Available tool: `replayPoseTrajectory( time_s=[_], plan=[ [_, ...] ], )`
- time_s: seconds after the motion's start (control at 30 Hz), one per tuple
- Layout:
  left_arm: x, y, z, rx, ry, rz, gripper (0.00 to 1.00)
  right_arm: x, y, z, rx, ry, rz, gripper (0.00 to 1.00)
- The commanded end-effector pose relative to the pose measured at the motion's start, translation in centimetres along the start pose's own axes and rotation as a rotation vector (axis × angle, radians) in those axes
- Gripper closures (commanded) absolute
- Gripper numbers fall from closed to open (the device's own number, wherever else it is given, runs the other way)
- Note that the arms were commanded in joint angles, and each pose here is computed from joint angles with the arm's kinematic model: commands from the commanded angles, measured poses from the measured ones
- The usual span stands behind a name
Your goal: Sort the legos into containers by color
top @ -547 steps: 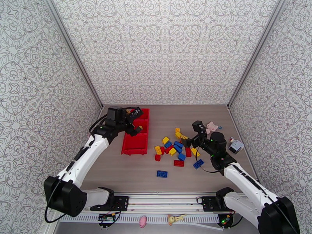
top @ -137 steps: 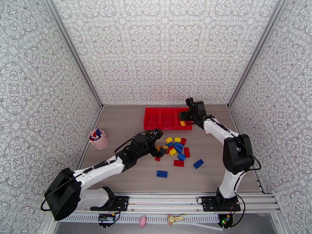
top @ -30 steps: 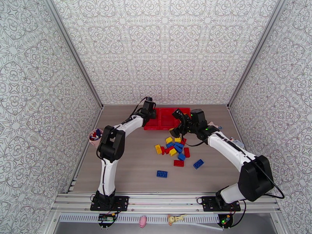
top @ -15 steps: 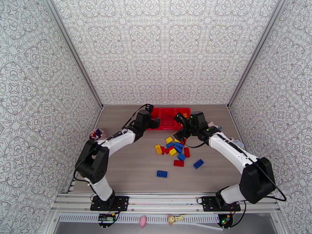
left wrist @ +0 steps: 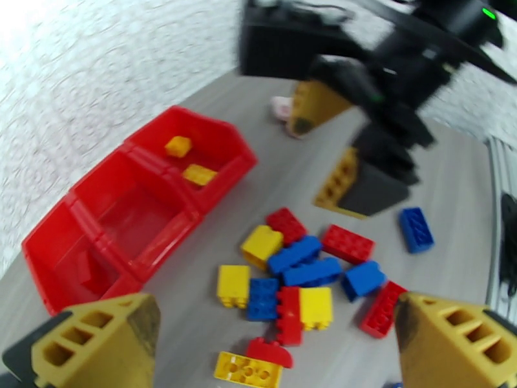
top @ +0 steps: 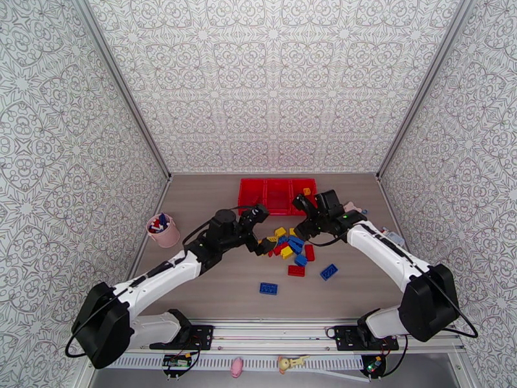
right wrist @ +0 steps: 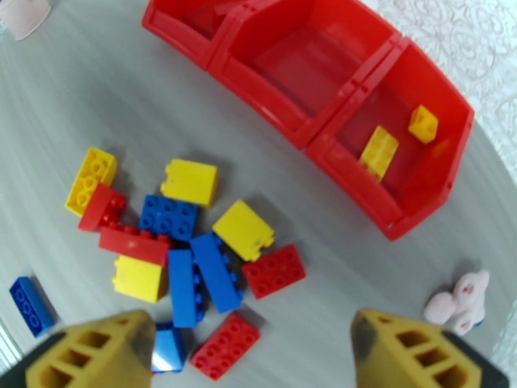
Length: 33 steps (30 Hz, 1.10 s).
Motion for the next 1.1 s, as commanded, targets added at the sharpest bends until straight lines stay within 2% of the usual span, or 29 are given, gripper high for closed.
replayPoseTrajectory(
  time_s=[0.0,0.13,0.2,0.3,0.57,1.07],
  plan=[
    [3.7,-2.1,-0.6,0.118,0.093,0.071,0.00,1.5,1.7,0.0,-0.054,0.076,0.069,0.16],
    [5.0,-2.8,-1.1,0.132,0.092,0.085,0.00,2.5,3.6,0.8,-0.128,0.152,0.046,0.15],
    [5.7,-2.9,-1.0,0.123,0.089,0.093,0.00,3.3,4.0,1.7,-0.135,0.204,0.034,0.17],
    [6.4,-2.6,-0.7,0.088,0.083,0.126,0.00,4.0,4.2,3.1,-0.143,0.265,0.039,0.26],
    [6.4,-2.4,-0.2,0.086,0.087,0.130,0.00,3.8,4.7,5.8,-0.161,0.279,0.051,0.51],
    [6.5,-2.4,0.0,0.099,0.094,0.119,0.00,5.0,4.7,8.5,-0.141,0.335,0.073,0.62]
  ],
)
Point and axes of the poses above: each hand's point on the last joint's axis, 136 mm out from that joint toward the fingers, its own z axis out along the fingers, its own y axis along the line the jaws close on, x = y × z, the point moved 3 cm from there along -z, back along the fingers, and after that the axes turned 12 degrees about -z, right-handed, at the moved point
